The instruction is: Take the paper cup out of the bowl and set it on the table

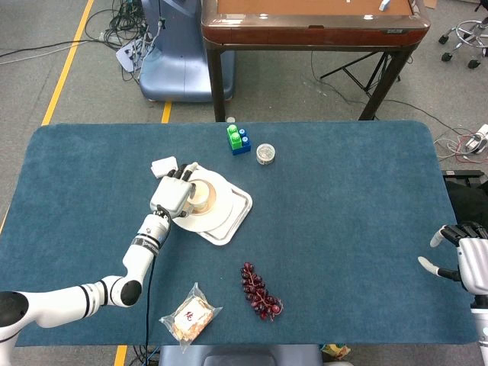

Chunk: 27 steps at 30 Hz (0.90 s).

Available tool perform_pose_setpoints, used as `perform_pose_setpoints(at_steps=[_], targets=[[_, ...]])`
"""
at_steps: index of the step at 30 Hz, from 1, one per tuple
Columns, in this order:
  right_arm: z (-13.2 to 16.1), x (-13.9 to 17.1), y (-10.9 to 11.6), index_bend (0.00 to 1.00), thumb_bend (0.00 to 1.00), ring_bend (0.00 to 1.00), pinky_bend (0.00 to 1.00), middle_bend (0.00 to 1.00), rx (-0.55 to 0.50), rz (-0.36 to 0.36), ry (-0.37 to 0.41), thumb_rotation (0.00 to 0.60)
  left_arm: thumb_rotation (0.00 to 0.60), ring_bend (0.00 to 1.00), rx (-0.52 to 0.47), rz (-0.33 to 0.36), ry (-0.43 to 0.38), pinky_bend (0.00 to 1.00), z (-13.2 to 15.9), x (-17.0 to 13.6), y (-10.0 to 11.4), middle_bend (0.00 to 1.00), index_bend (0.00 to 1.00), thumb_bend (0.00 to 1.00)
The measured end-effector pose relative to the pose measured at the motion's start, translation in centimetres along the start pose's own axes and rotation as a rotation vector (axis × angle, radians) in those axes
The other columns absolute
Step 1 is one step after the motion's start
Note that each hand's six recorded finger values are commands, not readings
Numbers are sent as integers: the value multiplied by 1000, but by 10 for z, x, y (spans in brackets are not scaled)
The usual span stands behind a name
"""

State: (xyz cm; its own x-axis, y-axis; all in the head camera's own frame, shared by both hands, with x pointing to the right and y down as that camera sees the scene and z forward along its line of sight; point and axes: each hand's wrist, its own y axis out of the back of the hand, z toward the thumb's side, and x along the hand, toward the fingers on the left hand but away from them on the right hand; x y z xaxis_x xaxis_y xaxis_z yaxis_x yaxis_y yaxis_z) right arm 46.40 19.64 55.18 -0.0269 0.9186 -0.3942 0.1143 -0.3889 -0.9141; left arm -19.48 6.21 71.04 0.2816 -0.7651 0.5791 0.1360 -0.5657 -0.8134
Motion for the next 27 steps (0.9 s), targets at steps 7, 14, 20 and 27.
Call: perform_pose_setpoints(at_steps=[7,14,20,27], targets=[[-1,0,0,569,170,352,216,489,0,-1,-4,600,600,0,8,-5,1,163,0,0,-2,38,516,343],[-2,-1,0,569,170,352,216,488,-1,0,-6,600,600,0,14,-13,-2,163,3,0,-5,38,527,352],[-3,0,1,568,170,353,216,488,-3,-4,-10,600,600,0,24,-12,-2,163,4,0,-7,38,570,352],[-3,0,0,568,170,352,216,488,-1,0,-9,600,600,0,28,-1,-10,167,5,0,-8,38,597,352]])
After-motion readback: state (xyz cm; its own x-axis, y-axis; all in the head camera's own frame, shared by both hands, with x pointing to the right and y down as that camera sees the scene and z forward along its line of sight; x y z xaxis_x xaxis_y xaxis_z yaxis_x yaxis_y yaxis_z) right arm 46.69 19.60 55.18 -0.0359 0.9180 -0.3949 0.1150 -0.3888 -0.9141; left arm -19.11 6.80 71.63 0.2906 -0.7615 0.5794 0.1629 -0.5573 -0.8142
